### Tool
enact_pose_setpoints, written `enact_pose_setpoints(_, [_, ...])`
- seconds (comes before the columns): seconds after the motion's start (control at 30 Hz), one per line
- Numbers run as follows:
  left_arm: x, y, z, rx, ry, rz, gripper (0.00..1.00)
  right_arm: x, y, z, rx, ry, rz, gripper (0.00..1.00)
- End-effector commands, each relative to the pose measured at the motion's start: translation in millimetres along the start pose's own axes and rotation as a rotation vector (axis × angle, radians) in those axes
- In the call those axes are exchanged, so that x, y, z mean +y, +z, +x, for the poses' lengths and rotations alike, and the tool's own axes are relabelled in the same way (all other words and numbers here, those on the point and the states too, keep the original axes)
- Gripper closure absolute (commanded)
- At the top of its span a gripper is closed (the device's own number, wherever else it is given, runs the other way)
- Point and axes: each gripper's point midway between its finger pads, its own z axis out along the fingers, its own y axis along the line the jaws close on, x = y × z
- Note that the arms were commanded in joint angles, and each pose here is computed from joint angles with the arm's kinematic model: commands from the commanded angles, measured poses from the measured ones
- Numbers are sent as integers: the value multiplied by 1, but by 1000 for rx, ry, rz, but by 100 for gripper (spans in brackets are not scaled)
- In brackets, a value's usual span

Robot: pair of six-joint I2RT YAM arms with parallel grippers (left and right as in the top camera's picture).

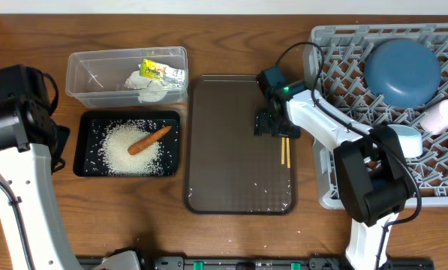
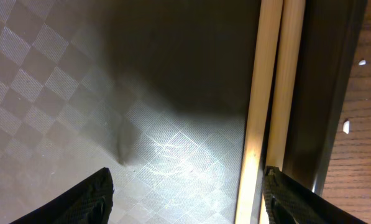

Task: Sort waste into correct bins and load items into the dishwasher rack
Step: 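Move the right gripper to the chopsticks and grasp one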

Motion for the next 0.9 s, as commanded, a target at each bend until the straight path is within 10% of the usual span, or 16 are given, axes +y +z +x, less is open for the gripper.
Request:
enact_pose_setpoints(0.0, [18,0,4,15,36,-75,5,3,3,-3,-11,7,16,26])
enact_pose_setpoints(0.87, [19,0,4,14,36,-75,4,-14,21,15,-15,96,115,48])
